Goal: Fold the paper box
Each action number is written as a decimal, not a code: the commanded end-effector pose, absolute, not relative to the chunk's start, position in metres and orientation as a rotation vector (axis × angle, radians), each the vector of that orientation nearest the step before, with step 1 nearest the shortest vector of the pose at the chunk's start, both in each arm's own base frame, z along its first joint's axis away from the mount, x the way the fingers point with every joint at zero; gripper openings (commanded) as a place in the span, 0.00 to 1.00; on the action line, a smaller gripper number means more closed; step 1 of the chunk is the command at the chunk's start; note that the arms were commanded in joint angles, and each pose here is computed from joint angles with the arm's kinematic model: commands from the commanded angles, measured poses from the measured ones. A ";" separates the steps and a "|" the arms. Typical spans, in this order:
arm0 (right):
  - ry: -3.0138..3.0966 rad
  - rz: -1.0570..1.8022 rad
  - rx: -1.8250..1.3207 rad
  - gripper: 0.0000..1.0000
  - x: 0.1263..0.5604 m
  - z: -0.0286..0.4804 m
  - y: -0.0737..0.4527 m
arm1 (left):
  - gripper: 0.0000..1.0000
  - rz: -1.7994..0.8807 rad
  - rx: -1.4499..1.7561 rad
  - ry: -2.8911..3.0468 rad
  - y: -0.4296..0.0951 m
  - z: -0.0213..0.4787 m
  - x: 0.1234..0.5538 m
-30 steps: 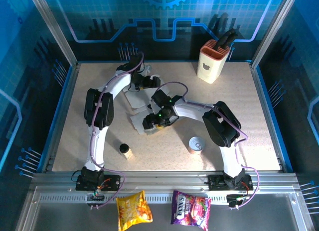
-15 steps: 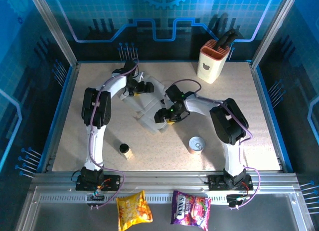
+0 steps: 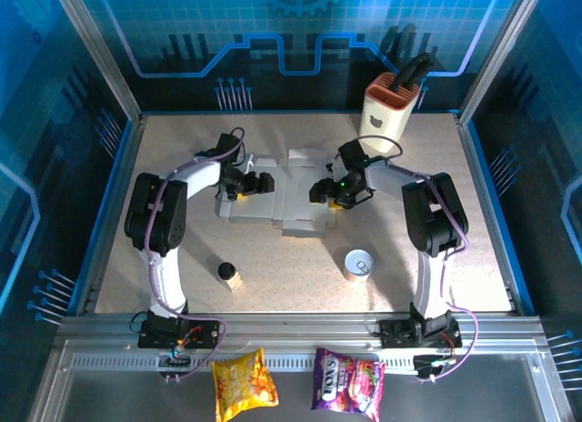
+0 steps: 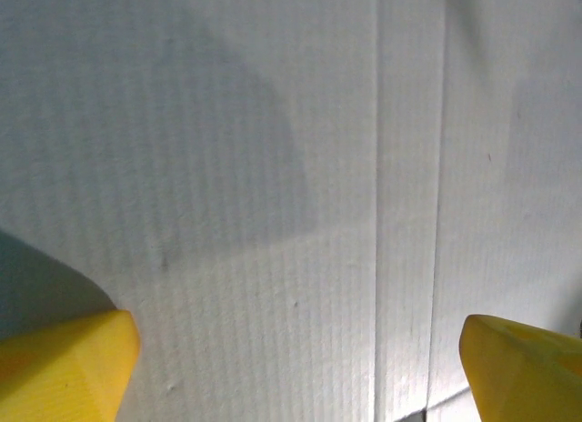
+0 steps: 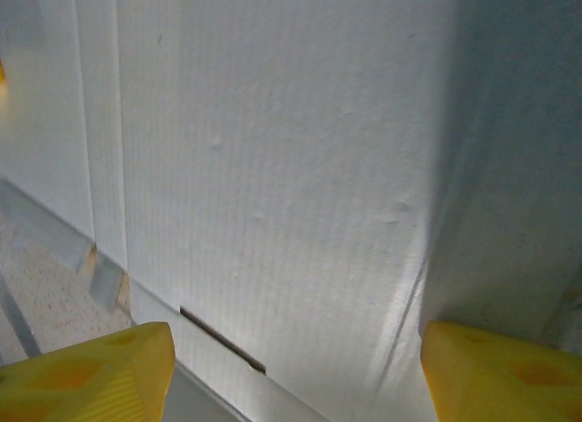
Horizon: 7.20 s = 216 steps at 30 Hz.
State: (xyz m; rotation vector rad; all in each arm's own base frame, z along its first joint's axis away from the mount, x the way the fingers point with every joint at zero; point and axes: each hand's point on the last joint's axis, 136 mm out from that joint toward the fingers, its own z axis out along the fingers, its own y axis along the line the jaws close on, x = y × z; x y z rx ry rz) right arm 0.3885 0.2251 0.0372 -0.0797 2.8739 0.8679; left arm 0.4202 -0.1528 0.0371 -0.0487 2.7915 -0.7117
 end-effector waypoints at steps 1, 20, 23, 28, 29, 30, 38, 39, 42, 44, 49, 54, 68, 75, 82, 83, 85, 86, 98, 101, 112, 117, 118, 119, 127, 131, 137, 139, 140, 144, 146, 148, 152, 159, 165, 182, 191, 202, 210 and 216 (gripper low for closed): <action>2.893 0.846 -0.091 0.74 0.401 0.031 0.220 | 0.92 -0.796 -0.096 2.832 -0.163 0.034 0.390; 2.768 0.949 -0.081 0.73 0.472 0.030 0.263 | 0.91 -1.018 0.202 2.920 -0.284 0.043 0.286; 2.748 1.018 -0.120 0.73 0.475 0.033 0.286 | 0.91 -1.038 0.220 2.914 -0.302 0.044 0.286; 2.763 1.107 -0.225 0.73 0.467 0.028 0.324 | 0.91 -1.162 0.250 2.859 -0.338 0.054 0.288; 2.760 1.131 -0.240 0.73 0.465 0.029 0.329 | 0.91 -1.184 0.252 2.845 -0.343 0.056 0.289; 2.760 1.147 -0.253 0.73 0.463 0.029 0.334 | 0.91 -1.202 0.246 2.827 -0.346 0.060 0.291; 2.669 1.143 -0.314 0.73 0.465 0.077 0.328 | 0.91 -1.148 0.280 2.715 -0.336 0.094 0.304; 2.644 1.140 -0.312 0.73 0.466 0.090 0.325 | 0.91 -1.138 0.277 2.709 -0.332 0.098 0.306; 2.580 1.136 -0.296 0.73 0.466 0.124 0.316 | 0.91 -1.122 0.255 2.675 -0.320 0.112 0.313; 2.560 1.132 -0.287 0.73 0.462 0.139 0.310 | 0.91 -1.109 0.237 2.650 -0.310 0.122 0.317; 2.572 1.194 -0.287 0.73 0.438 0.147 0.305 | 0.90 -1.009 0.111 2.609 -0.272 0.139 0.326; 2.622 1.261 -0.297 0.70 0.404 0.131 0.311 | 0.90 -0.966 -0.057 2.586 -0.230 0.142 0.332; 2.754 1.301 -0.404 0.68 0.346 0.064 0.374 | 0.85 -0.934 -0.280 2.584 -0.181 0.123 0.319; 2.792 1.221 -0.234 0.67 0.368 0.027 0.367 | 0.85 -0.933 -0.293 2.597 -0.178 0.123 0.311; 2.769 1.112 -0.027 0.66 0.396 0.016 0.336 | 0.85 -0.908 -0.291 2.600 -0.173 0.128 0.309; 2.764 1.093 -0.017 0.66 0.398 0.018 0.332 | 0.85 -0.920 -0.287 2.599 -0.175 0.129 0.310; 2.745 1.043 -0.002 0.66 0.401 0.021 0.323 | 0.85 -0.933 -0.276 2.591 -0.177 0.130 0.310; 2.737 1.025 0.006 0.66 0.404 0.022 0.320 | 0.85 -0.928 -0.272 2.590 -0.176 0.130 0.311; 2.634 1.070 0.008 0.66 0.433 0.055 0.316 | 0.86 -0.896 -0.284 2.595 -0.172 0.124 0.328; 2.590 1.103 -0.019 0.66 0.434 0.077 0.317 | 0.86 -0.898 -0.275 2.597 -0.172 0.123 0.331; 2.690 0.995 -0.127 0.67 0.393 0.094 0.283 | 0.84 -0.901 -0.264 2.605 -0.175 0.115 0.344; 2.776 0.971 -0.134 0.67 0.365 0.071 0.275 | 0.84 -0.910 -0.287 2.599 -0.172 0.109 0.350; 2.791 0.970 -0.136 0.67 0.360 0.066 0.274 | 0.84 -0.913 -0.293 2.601 -0.172 0.107 0.351; 2.805 0.968 -0.137 0.67 0.356 0.061 0.275 | 0.84 -0.914 -0.295 2.603 -0.172 0.105 0.351; 2.861 0.998 -0.183 0.67 0.338 0.035 0.299 | 0.84 -0.904 -0.319 2.615 -0.165 0.096 0.355; 2.884 0.996 -0.206 0.67 0.329 0.027 0.308 | 0.84 -0.893 -0.325 2.615 -0.159 0.095 0.356; 2.885 1.006 -0.205 0.67 0.321 0.027 0.317 | 0.84 -0.891 -0.335 2.620 -0.152 0.092 0.357; 2.882 1.011 -0.205 0.67 0.320 0.028 0.320 | 0.84 -0.890 -0.331 2.626 -0.152 0.091 0.356; 2.883 1.010 -0.204 0.67 0.319 0.028 0.322 | 0.84 -0.888 -0.331 2.627 -0.151 0.091 0.356; 2.884 1.012 -0.218 0.67 0.314 0.030 0.327 | 0.84 -0.889 -0.332 2.632 -0.150 0.089 0.356; 2.895 0.997 -0.226 0.67 0.311 0.029 0.327 | 0.84 -0.888 -0.330 2.634 -0.150 0.088 0.356; 2.895 0.977 -0.230 0.67 0.309 0.031 0.323 | 0.84 -0.889 -0.327 2.635 -0.151 0.088 0.357; 2.854 0.987 -0.239 0.67 0.315 0.044 0.322 | 0.84 -0.897 -0.320 2.635 -0.152 0.088 0.358; 2.756 1.069 -0.255 0.66 0.338 0.075 0.331 | 0.83 -0.875 -0.319 2.639 -0.149 0.085 0.366; 2.730 1.144 -0.216 0.62 0.359 0.081 0.334 | 0.80 -0.870 -0.335 2.653 -0.146 0.079 0.372; 2.805 1.173 -0.147 0.57 0.377 0.042 0.336 | 0.76 -0.922 -0.356 2.700 -0.153 0.059 0.381; 2.862 1.150 -0.104 0.56 0.370 0.017 0.329 | 0.75 -0.924 -0.375 2.724 -0.154 0.047 0.381; 2.875 1.146 -0.090 0.56 0.366 0.010 0.326 | 0.68 -0.969 -0.387 2.715 -0.159 0.047 0.384; 2.877 1.139 -0.093 0.56 0.366 0.011 0.326 | 0.55 -1.012 -0.390 2.656 -0.162 0.069 0.384; 2.876 1.140 -0.098 0.56 0.366 0.012 0.326 | 0.50 -1.038 -0.384 2.657 -0.166 0.071 0.384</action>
